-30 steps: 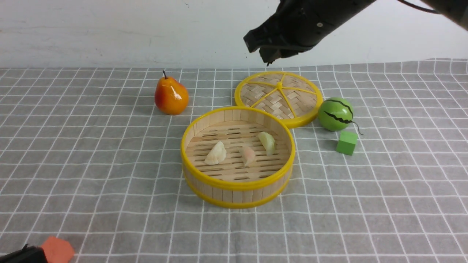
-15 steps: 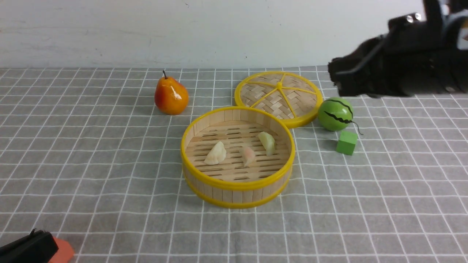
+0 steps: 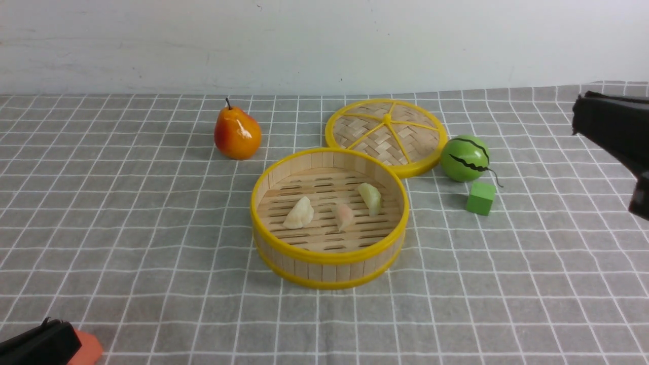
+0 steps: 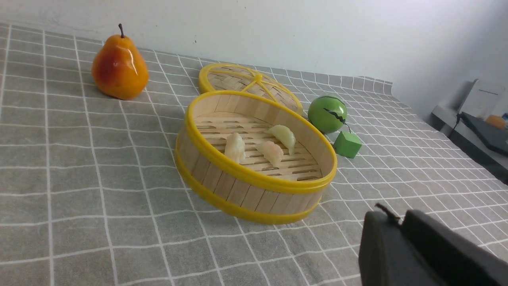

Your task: Put the dumplings into the steamer on the table with the grey tablecloth.

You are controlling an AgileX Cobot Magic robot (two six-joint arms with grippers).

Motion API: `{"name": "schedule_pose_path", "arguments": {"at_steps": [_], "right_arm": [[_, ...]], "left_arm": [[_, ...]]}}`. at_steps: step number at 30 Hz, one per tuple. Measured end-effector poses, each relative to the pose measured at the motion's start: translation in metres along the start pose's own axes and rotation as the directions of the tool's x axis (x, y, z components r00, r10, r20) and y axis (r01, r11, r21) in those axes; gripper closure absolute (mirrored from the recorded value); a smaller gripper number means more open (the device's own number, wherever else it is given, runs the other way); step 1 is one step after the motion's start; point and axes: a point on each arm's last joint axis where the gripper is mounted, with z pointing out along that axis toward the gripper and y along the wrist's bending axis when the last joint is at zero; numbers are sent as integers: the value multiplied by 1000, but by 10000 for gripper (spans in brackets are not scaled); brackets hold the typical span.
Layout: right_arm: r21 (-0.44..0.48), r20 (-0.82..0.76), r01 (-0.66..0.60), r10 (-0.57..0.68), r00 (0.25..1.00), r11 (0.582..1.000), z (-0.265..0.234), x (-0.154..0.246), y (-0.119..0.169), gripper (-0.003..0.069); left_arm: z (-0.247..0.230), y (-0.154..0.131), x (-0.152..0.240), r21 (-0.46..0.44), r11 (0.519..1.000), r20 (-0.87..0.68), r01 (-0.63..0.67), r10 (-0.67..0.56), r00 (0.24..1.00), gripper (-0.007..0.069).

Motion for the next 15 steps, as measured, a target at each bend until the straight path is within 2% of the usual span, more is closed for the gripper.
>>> {"name": "schedule_pose_path", "arguments": {"at_steps": [15], "right_arm": [[-3, 5, 2, -2, 1000, 1000, -6, -1, 1, 657]], "left_arm": [[0, 0, 0, 0, 1000, 0, 0, 0, 1000, 552]]}}
